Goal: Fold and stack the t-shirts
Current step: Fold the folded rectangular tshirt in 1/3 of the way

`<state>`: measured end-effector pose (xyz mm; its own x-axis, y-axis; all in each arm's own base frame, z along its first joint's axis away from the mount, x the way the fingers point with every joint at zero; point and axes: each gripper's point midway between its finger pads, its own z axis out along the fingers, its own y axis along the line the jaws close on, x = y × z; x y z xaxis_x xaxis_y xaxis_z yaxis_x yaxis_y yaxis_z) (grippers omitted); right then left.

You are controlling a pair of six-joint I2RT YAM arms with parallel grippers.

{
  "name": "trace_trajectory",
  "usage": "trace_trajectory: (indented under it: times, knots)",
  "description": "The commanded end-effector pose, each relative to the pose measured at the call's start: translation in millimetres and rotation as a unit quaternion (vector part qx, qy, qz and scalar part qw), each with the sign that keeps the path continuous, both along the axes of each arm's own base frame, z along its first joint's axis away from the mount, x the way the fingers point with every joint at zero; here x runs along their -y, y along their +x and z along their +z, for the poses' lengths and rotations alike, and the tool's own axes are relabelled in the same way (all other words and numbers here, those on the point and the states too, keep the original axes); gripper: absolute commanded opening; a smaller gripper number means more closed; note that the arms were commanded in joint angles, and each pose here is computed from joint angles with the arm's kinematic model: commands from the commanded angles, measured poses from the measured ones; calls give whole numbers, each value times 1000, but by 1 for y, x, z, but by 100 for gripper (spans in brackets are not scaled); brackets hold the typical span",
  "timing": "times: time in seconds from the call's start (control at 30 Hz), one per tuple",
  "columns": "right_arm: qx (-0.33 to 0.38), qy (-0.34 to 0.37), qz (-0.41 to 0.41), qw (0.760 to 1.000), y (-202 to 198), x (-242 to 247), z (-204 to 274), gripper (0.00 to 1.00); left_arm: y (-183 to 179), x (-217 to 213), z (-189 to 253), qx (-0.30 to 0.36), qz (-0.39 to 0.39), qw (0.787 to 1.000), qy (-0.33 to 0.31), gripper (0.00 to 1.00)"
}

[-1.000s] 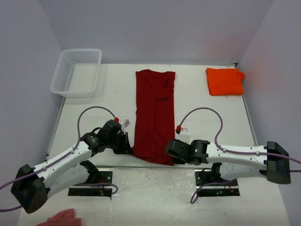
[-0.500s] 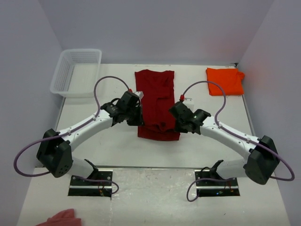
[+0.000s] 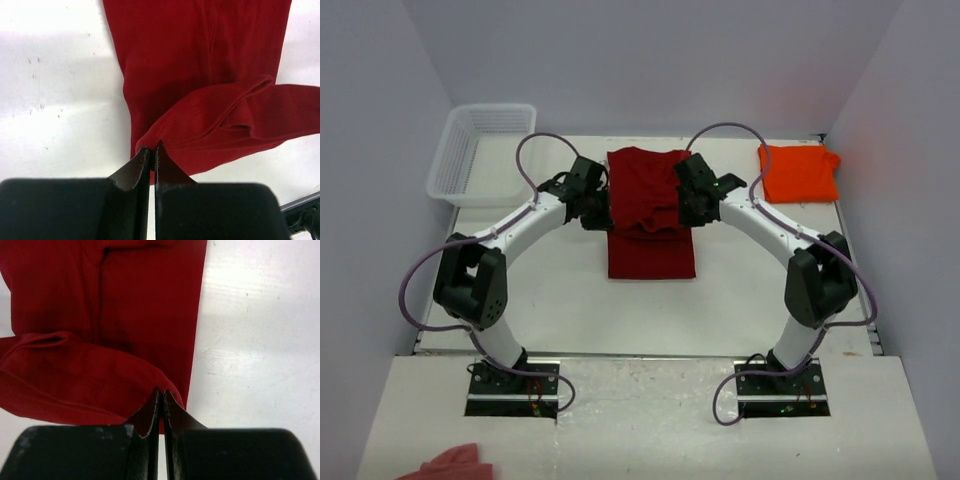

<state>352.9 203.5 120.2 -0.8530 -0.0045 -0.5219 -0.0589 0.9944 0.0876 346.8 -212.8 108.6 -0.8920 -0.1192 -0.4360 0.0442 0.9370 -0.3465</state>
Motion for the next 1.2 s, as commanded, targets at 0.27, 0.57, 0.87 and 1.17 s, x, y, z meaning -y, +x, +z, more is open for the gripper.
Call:
trace_trajectory:
  times: [0.27,0.57,0.87,1.17]
  knots:
    - [-3,26,27,999,54,-4,6,0,67,14,10,33,-20,999,6,0]
    - [-16,38,21,999,79,5,-6,0,93,12,3,27,-15,999,6,0]
    - [-48,48,34,997,97,1,-31,0,108,11,-18,10,-11,1000,3,0]
    - [-40,30,33,998,119,8,-42,7,132,13,-24,32,-17,999,11,0]
